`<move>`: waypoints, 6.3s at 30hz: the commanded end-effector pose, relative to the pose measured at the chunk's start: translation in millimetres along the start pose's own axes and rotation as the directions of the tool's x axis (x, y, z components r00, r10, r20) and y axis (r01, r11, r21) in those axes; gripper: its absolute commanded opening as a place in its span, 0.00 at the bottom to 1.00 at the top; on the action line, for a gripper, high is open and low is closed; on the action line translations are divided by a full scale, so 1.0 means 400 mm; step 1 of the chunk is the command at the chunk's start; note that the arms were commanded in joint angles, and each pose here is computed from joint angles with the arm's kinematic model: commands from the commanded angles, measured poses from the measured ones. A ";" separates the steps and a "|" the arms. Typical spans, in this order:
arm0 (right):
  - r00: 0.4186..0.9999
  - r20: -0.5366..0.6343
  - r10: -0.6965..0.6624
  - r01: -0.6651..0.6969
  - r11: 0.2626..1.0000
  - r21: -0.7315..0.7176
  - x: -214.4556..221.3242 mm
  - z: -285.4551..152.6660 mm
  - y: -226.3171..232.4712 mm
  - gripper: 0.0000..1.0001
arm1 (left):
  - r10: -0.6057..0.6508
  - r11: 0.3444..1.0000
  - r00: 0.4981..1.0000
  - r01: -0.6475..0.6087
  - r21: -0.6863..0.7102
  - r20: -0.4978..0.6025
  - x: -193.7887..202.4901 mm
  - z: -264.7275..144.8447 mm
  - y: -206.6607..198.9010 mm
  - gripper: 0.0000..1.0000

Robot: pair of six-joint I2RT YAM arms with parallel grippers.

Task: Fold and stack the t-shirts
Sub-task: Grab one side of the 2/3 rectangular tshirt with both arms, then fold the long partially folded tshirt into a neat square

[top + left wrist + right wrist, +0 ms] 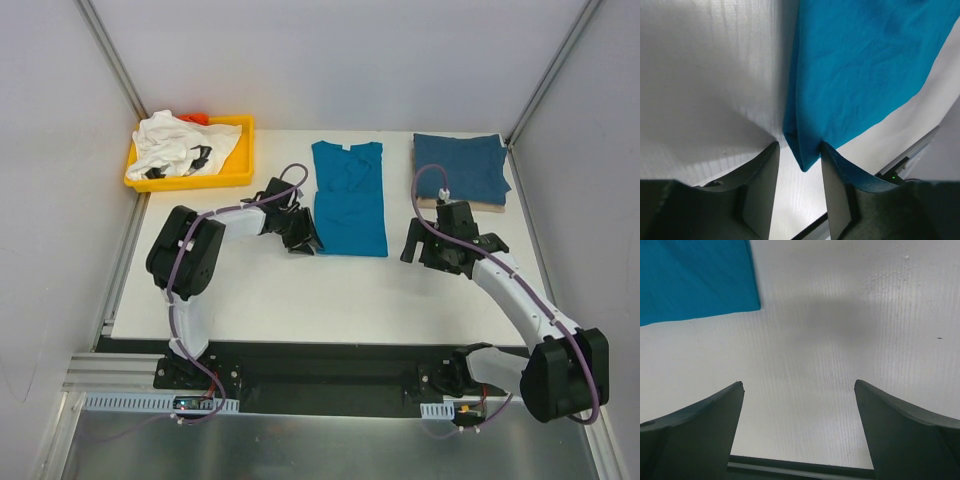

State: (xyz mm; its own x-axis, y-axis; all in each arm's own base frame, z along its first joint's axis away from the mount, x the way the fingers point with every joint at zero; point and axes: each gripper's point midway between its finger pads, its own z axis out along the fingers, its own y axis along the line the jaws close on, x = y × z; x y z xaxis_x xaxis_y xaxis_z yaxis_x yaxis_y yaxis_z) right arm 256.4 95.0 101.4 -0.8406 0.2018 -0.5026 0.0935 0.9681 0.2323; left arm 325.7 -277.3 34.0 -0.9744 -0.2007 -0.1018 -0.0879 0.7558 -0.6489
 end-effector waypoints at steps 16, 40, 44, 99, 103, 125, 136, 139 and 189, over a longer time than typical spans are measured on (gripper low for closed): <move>0.968 -0.246 0.048 -0.111 0.962 -0.251 -0.033 0.181 0.157 0.84 | 0.016 0.999 0.998 -0.013 0.044 -0.064 0.013 0.037 -0.015 0.00; 0.934 -0.345 0.097 -0.178 0.961 -0.213 0.015 0.293 0.134 0.23 | 0.035 0.999 0.999 -0.034 0.035 -0.040 0.042 0.007 0.000 0.00; 0.930 -0.360 0.076 -0.179 0.948 -0.262 0.030 0.278 0.148 0.06 | 0.031 0.999 0.999 -0.030 0.035 -0.039 0.046 0.003 0.001 0.00; 0.868 -0.393 -0.302 -0.149 0.598 -0.787 0.187 -0.343 0.319 0.01 | 0.238 0.970 0.969 -0.241 0.030 0.073 0.211 -0.410 -0.195 0.00; 0.882 -0.402 -0.245 -0.178 0.617 -0.766 0.157 -0.329 0.302 0.01 | 0.241 0.970 0.968 -0.243 0.017 0.077 0.170 -0.392 -0.209 0.00; 0.899 -0.437 -0.020 -0.262 0.776 -0.574 -0.002 -0.156 0.208 0.01 | 0.212 0.977 0.977 -0.212 -0.003 0.037 -0.009 -0.261 -0.202 0.00; 0.877 -0.470 0.101 -0.324 0.846 -0.423 -0.058 0.000 0.174 0.01 | 0.192 0.979 0.981 -0.189 -0.070 0.037 -0.107 -0.132 -0.172 0.00; 0.862 -0.490 0.133 -0.350 0.855 -0.384 -0.062 0.037 0.166 0.01 | 0.191 0.979 0.981 -0.187 -0.083 0.033 -0.130 -0.098 -0.162 0.00; 0.839 -0.537 -0.093 -0.324 0.708 -0.628 -0.130 0.225 0.571 0.96 | 0.146 0.895 0.986 -0.099 0.435 -0.076 0.248 -0.079 -0.124 0.99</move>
State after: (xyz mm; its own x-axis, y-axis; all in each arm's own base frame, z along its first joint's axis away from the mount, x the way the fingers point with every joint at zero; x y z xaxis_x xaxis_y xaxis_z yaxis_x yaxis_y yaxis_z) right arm 355.6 302.6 95.1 -0.9998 0.0194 -0.0094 0.0041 0.5977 0.8017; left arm 221.9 -309.5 67.5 -0.9945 -0.0313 -0.0996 0.0718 0.4879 -0.8699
